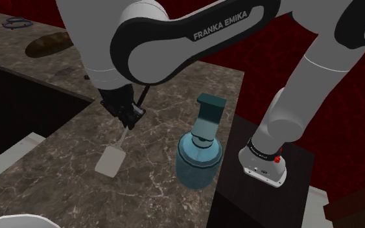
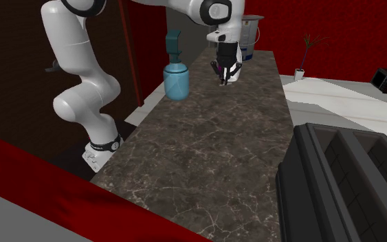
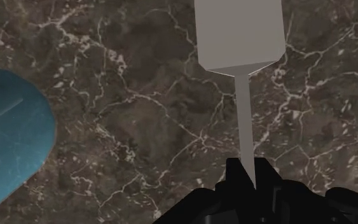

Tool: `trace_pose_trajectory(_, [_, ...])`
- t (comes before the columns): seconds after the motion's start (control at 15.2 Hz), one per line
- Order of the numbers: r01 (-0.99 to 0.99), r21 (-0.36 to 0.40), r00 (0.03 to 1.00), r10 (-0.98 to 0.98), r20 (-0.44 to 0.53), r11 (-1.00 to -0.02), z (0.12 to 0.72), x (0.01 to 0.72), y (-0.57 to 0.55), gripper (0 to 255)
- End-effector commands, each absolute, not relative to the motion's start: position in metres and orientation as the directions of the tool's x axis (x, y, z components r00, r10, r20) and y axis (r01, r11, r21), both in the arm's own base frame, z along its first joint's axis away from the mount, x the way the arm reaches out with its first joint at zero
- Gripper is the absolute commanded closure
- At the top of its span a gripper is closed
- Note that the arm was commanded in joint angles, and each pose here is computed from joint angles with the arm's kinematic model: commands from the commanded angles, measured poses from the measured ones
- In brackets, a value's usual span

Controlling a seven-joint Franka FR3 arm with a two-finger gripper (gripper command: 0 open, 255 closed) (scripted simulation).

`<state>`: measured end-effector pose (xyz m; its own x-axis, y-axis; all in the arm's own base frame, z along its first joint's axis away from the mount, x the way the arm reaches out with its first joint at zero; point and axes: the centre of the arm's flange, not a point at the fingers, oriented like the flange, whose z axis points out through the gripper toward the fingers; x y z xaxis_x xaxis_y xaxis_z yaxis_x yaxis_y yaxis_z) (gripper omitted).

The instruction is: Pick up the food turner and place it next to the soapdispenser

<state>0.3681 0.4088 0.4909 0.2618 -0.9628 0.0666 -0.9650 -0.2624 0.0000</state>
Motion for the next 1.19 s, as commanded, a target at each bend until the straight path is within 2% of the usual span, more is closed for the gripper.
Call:
trace_pose_trajectory(0.0, [-0.965, 0.0, 0.262, -0.963, 0.066, -0.262, 0.48, 0.368, 0.407, 255])
trace_pose_trajectory(1.12, [-0.965, 0.0, 0.262, -0.963, 0.066, -0.262, 0.4, 0.368, 0.407, 255])
